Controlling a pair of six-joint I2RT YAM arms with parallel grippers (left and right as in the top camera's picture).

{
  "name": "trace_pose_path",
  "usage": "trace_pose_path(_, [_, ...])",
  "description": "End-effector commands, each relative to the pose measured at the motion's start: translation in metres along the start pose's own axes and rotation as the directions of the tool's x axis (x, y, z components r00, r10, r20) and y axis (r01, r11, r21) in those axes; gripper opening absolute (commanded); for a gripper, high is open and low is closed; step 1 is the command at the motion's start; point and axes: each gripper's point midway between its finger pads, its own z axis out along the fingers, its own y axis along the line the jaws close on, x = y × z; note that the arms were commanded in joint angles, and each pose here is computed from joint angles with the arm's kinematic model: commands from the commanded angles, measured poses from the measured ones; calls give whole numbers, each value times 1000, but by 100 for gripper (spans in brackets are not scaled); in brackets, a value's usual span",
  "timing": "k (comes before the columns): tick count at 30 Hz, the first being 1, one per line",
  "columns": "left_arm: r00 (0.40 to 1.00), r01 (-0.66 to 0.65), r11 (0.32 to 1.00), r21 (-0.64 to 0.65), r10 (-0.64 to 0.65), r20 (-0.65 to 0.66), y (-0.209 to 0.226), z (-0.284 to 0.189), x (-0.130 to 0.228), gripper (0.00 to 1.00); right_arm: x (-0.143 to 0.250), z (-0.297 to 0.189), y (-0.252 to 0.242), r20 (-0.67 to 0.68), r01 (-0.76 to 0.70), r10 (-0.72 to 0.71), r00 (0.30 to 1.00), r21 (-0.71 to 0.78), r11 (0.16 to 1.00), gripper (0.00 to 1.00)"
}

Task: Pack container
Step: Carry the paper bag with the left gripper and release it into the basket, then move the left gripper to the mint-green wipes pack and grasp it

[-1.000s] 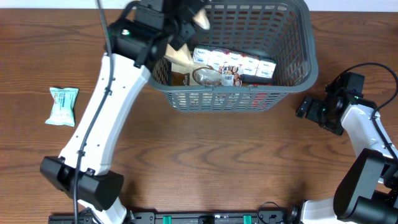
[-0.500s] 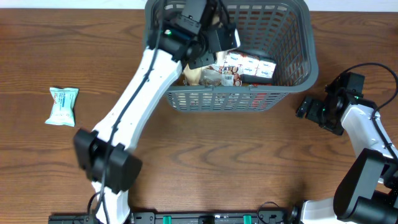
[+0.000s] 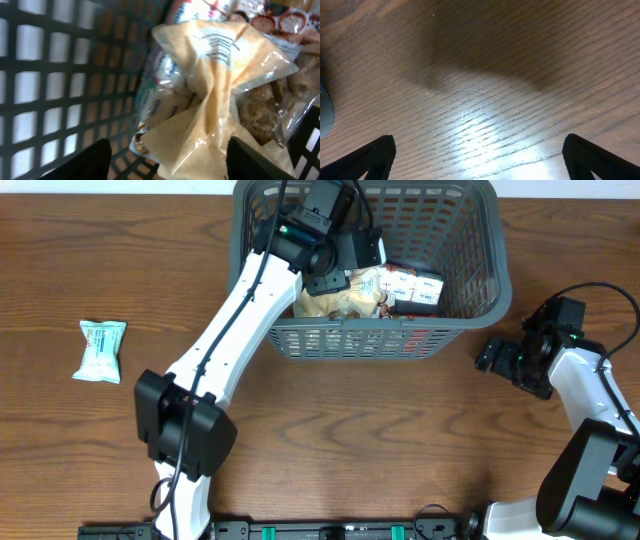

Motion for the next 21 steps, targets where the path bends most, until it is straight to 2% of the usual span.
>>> trace_pose_path(1, [997,81,974,-210,-79,21,46,-65,3,69,1,0,3,-3,24,-24,1000,-6,1000,99])
trace_pose_path(4, [978,209,917,-340,-204,52,77,-110,22,75,1,0,3,-3,27,-27,1000,-6,1000,99])
trace_pose_path(6, [952,303,874,-381,-291,89,89,-136,38,76,1,0,3,-2,27,-27,1000,-6,1000,99])
trace_pose_path(8, [897,439,800,-409,-419,142,98,-167,62,76,1,0,3,-2,27,-27,1000,-6,1000,99])
trace_pose_path(11, [808,575,692,-436,-563,172,102,-202,103,76,1,0,3,-2,27,-27,1000,-6,1000,99])
trace_pose_path(12, [771,616,648,-448,-612,175,102,-212,119,90,1,0,3,-2,27,-27,1000,-6,1000,99])
trace_pose_path(15, [589,746,438,-502,-786,188,98,-240,180,100,0,0,4,-2,27,-27,1000,-6,1000,99])
trace_pose_path(18, [400,804,261,-535,-903,160,83,-252,239,99,0,0,4,1,27,-27,1000,-7,1000,99])
trace_pose_path(20, [321,807,196,-557,-938,134,76,-252,269,99,-1,0,4,3,28,-27,1000,-7,1000,99])
trace_pose_path(21, [303,805,185,-564,-945,124,74,-251,277,99,-1,0,4,5,28,-28,1000,-7,1000,99])
